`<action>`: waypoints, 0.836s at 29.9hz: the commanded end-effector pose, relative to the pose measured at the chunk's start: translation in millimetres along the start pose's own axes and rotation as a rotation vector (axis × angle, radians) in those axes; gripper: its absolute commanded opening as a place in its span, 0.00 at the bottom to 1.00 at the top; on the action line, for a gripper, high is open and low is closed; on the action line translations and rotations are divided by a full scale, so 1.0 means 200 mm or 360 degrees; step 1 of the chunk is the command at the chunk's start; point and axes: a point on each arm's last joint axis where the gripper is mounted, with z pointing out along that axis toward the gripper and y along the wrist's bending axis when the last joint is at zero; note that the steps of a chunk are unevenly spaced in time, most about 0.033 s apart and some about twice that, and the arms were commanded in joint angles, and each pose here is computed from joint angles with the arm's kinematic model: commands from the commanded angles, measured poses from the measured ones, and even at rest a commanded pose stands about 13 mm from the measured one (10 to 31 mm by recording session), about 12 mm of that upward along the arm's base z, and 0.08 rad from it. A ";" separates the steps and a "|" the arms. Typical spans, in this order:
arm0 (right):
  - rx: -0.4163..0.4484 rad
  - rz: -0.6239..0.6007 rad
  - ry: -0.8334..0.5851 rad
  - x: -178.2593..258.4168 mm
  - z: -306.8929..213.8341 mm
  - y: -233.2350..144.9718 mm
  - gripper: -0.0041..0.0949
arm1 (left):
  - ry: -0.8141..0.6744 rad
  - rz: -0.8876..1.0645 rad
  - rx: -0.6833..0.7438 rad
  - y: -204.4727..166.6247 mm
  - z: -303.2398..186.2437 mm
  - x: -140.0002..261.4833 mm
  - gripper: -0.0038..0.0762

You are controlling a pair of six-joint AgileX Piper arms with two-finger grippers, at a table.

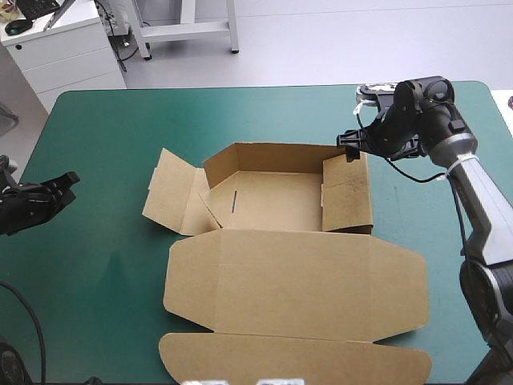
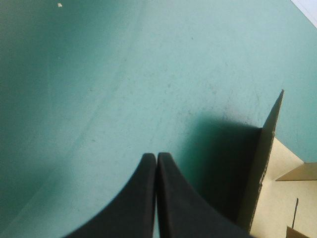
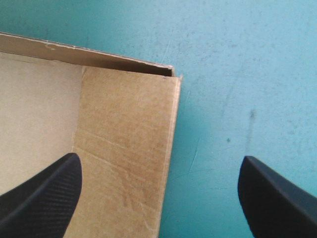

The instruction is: Fold the box

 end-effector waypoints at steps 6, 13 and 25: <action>-0.0087 0.0023 -0.0197 0.14 -0.37 0.00 0.85 | -0.0121 -0.0036 0.0058 -0.05 -0.06 -0.05 0.04; -0.0074 0.0063 -0.0109 0.24 -0.34 -0.01 0.85 | -0.0129 -0.0044 0.0060 -0.05 -0.06 -0.05 0.04; -0.0095 0.0143 0.0145 0.17 0.00 0.00 0.85 | -0.0134 -0.0082 0.0097 -0.06 -0.06 -0.05 0.04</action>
